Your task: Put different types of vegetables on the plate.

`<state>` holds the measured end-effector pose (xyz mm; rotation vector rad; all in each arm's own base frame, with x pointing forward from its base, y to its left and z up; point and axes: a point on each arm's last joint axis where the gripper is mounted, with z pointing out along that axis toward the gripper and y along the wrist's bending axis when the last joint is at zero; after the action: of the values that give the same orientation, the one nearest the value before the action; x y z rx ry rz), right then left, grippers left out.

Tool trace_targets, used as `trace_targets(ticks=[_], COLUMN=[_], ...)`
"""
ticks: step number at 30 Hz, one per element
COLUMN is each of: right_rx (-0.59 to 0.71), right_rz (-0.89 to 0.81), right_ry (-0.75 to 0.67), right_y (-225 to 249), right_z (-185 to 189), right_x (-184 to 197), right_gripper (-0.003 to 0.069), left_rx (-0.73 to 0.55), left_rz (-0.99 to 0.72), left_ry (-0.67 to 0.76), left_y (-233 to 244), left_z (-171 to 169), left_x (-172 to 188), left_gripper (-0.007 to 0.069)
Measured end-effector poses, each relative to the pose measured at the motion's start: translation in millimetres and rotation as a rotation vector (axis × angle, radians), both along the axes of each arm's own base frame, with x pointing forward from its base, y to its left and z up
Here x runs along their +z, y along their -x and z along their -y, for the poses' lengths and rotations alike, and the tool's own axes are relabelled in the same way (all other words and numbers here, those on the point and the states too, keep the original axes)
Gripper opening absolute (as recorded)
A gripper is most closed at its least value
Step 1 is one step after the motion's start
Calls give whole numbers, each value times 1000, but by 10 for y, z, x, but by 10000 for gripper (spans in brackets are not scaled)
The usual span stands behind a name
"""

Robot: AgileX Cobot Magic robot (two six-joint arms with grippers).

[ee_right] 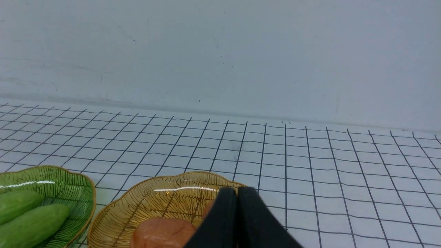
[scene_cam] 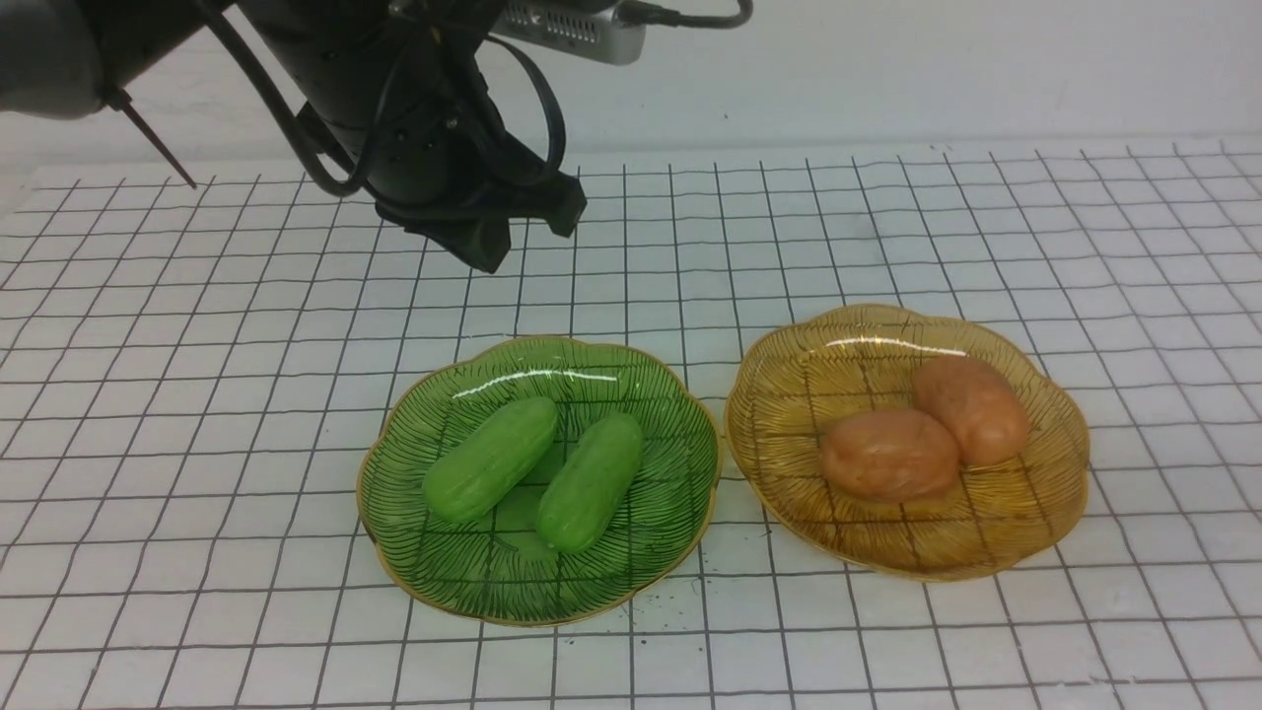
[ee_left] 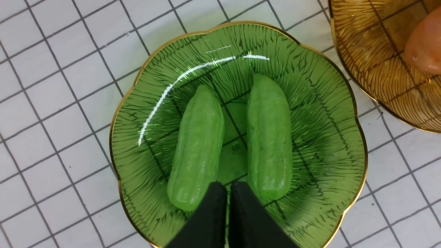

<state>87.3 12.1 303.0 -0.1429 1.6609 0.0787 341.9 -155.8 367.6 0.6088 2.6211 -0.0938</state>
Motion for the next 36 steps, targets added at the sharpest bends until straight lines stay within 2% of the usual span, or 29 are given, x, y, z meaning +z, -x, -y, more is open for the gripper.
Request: trace_targets(ticks=[14, 20, 30, 36], right_rx=[0, 0, -102, -109], right_rz=[-26, 2, 13, -85], right_ry=[4, 0, -1, 7], right_y=[4, 136, 344, 319], right_z=[0, 19, 102, 105], right_x=[-28, -181, -862, -1201], right_gripper=[-14, -14, -14, -14], left_rx=[0, 0, 2, 2], left_rz=[1, 1, 5, 15], left_ry=[-2, -3, -10, -5], left_y=[-1, -1, -4, 22], left_z=[-1, -3, -9, -21], left_x=[0, 0, 0, 44], left_gripper=[-8, -8, -8, -8])
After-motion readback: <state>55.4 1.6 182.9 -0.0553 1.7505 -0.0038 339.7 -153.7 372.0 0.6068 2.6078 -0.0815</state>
